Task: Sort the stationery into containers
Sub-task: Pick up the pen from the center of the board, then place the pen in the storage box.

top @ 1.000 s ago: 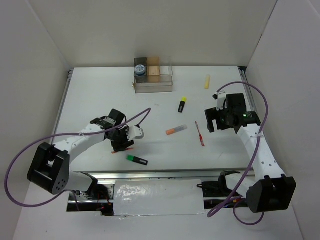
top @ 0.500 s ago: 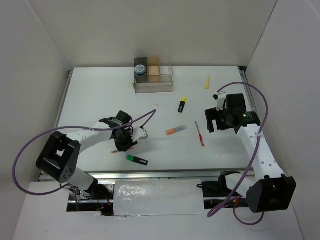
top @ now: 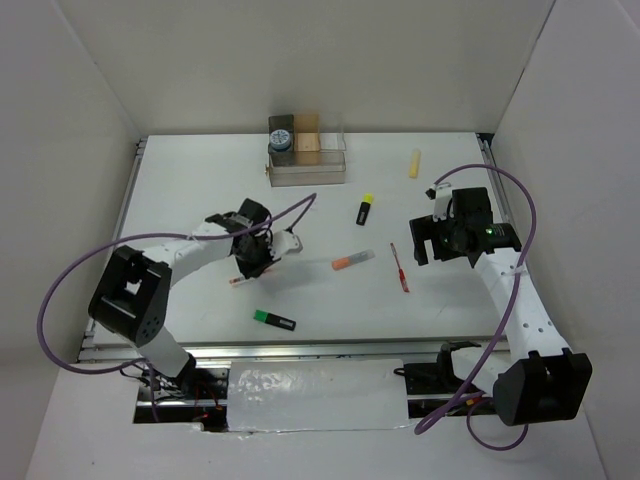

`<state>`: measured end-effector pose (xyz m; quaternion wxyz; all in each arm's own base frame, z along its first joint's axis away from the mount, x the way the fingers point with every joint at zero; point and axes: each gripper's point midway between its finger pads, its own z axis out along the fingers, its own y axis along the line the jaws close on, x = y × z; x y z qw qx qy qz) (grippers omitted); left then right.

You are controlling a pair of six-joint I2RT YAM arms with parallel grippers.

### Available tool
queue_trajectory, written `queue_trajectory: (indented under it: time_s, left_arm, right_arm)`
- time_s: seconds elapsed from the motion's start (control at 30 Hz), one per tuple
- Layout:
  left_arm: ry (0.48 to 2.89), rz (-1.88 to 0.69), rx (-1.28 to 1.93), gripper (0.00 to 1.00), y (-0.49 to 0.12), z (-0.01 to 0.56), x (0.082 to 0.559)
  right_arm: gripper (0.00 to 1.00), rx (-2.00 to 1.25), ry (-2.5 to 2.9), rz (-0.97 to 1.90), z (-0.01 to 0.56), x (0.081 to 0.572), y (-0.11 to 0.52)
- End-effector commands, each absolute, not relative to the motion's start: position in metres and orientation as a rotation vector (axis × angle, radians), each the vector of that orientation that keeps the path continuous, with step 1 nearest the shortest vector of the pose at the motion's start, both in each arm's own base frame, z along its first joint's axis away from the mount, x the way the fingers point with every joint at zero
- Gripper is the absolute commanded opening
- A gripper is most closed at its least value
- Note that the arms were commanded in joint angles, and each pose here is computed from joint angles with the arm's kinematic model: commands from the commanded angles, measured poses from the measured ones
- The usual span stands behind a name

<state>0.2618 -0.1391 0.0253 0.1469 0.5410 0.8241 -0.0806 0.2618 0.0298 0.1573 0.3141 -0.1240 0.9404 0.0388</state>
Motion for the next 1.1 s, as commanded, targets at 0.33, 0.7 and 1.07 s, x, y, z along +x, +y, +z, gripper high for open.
queue_trajectory:
  time_s: [0.33,0.7,1.07]
  left_arm:
    - [1.73,0.134,1.428,0.0,-0.212,0.196,0.506]
    - [1.607,0.221,1.376,0.0,-0.248,0.177,0.597]
    - [1.564,0.264,1.379,0.0,-0.253,0.159,0.612]
  right_arm:
    - [0.94,-0.315,2.493,0.144,0.154,0.268,0.036]
    - [0.94,-0.253,2.446,0.245,0.172,0.277,0.05]
    - [0.94,-0.261,2.453,0.259,0.168,0.282,0.053]
